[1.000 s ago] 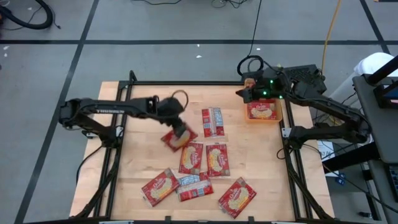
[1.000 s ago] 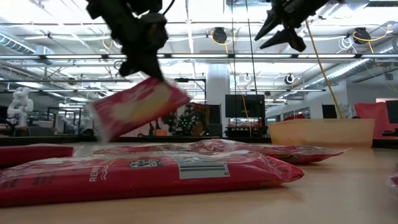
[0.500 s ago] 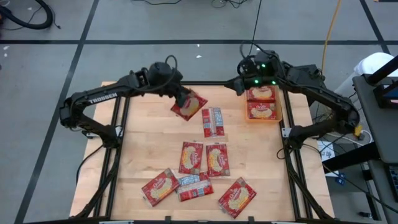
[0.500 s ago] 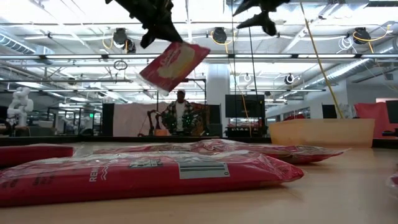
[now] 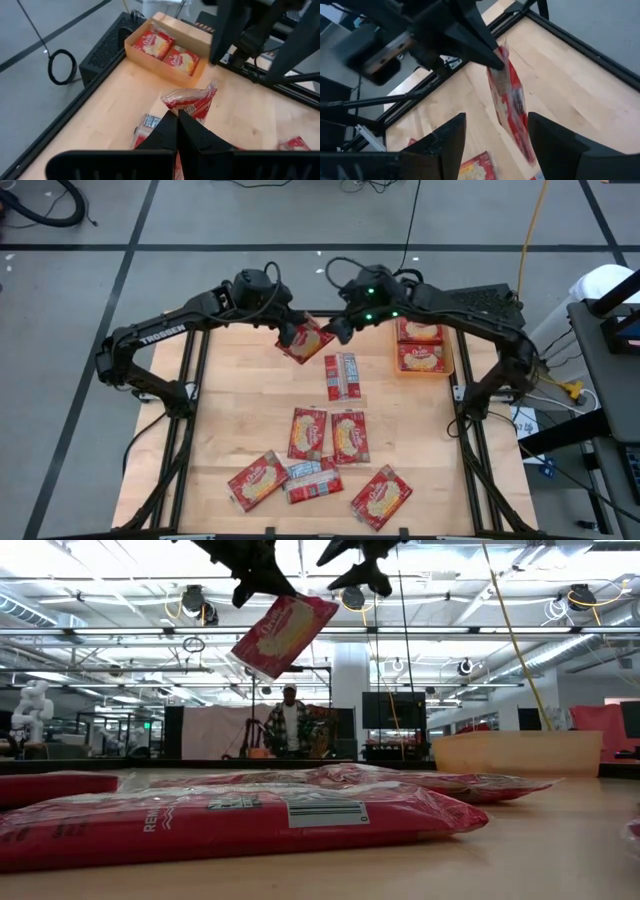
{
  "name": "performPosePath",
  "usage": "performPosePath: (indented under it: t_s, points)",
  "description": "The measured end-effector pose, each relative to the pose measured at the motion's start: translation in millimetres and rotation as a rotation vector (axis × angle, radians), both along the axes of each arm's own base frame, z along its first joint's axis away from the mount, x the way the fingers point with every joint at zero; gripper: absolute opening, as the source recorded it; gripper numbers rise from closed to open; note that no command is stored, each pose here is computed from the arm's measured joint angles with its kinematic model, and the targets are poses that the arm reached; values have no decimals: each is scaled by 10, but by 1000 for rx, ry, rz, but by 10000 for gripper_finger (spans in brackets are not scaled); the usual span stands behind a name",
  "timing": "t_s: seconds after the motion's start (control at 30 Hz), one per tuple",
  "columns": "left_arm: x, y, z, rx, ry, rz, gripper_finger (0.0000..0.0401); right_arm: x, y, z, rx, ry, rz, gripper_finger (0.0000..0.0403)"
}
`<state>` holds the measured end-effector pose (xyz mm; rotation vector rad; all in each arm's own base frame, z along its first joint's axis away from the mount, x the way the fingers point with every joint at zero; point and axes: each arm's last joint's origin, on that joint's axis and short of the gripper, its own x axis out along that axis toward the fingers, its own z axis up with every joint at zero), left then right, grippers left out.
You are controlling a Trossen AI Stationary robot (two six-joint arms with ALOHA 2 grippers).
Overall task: Sort popcorn bags into baskets
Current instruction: Put the red popcorn bag into the orange bin
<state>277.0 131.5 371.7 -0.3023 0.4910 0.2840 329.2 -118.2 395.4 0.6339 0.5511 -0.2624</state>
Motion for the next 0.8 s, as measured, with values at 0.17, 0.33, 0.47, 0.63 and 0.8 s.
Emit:
performPosePath:
  t_s: [0.17,0.33,0.47,0.63,0.8]
  points:
    - [3,-11,1,26,0,-60,1,163,34,-170,36,48,7,205]
    - [6,-21,2,40,-2,-105,1,283,81,-286,-74,97,17,205]
    - [7,-27,3,42,-6,-127,1,324,88,-325,-117,108,40,186]
    - [8,-29,4,45,-6,-131,2,376,68,-403,-129,130,57,117]
    - [8,-28,4,37,-7,-126,16,398,63,-438,-123,139,59,22]
